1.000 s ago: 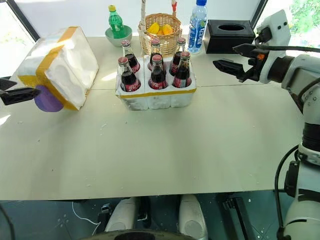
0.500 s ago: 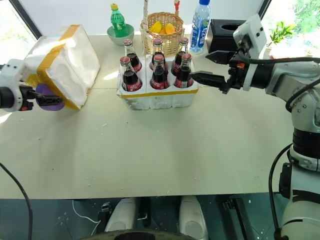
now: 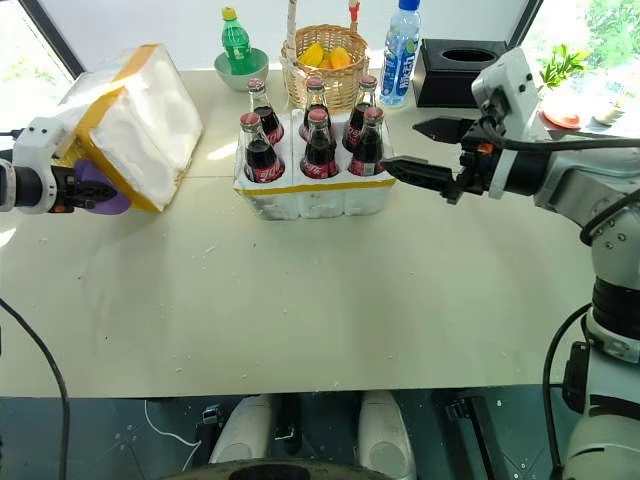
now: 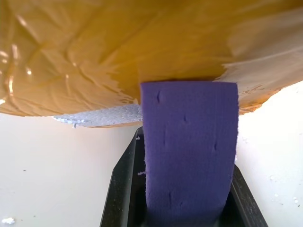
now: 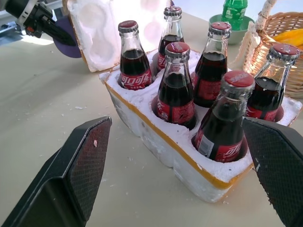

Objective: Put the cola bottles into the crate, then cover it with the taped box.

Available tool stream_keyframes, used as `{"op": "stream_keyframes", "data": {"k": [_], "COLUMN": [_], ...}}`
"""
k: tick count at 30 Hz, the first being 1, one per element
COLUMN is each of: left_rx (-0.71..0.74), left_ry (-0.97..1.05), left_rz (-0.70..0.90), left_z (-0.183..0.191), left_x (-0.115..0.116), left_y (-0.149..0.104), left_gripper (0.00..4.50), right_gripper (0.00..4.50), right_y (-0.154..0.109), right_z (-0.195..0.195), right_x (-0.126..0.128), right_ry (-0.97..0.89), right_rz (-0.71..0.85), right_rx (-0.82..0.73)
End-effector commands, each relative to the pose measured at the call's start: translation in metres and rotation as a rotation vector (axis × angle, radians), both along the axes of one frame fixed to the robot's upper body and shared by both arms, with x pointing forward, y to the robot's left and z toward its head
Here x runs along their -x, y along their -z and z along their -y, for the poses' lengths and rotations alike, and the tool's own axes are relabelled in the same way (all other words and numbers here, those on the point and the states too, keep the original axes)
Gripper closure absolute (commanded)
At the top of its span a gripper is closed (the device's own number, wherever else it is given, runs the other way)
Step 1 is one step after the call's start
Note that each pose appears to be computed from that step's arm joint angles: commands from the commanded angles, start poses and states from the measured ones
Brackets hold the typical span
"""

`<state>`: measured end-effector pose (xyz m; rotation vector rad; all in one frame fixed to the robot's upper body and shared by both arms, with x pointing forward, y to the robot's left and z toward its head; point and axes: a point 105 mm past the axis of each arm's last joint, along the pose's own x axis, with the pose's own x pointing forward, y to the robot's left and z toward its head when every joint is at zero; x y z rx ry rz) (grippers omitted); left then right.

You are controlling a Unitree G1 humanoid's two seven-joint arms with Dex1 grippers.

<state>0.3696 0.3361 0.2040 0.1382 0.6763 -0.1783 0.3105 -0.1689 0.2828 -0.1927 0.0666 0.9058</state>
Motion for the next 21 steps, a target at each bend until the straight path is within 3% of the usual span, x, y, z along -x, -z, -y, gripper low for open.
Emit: {"op": "stream_keyframes", "data": {"k": [1, 7, 11, 13, 18, 21], "left_rx": [-0.205, -0.618, -0.75, -0.883, -0.978, -1.031], "left_ry": [0.086, 0.268, 0.341, 0.434, 0.557, 0.664], "left_rz": [0.151, 0.509, 0.777, 0.91, 1.15, 1.197], "left_z": [-0.003, 0.015, 0.046, 0.073, 0.123, 0.147], "left_x": [-0.003, -0.013, -0.021, -0.024, -0.029, -0.032], "left_y": [-0.035, -0.09, -0.131, -0.149, -0.174, -0.17], "left_gripper": [4.17, 4.17, 4.17, 4.17, 4.17, 4.17], "right_gripper": [0.0, 0.0, 0.0, 0.0, 0.0, 0.0], "right_y": [-0.013, -0.013, -0.01, -0.008, -0.005, -0.005], "right_z": [0.013, 0.033, 0.042, 0.043, 0.043, 0.045], "right_x": [0.008, 0.012, 0.013, 0.012, 0.015, 0.017], "right_ry": [0.024, 0.077, 0.106, 0.118, 0.127, 0.142], "right_rz": [0.037, 0.029, 0.014, 0.01, 0.005, 0.008], "right_rx": [0.005, 0.013, -0.004, -0.011, -0.024, -0.029]}}
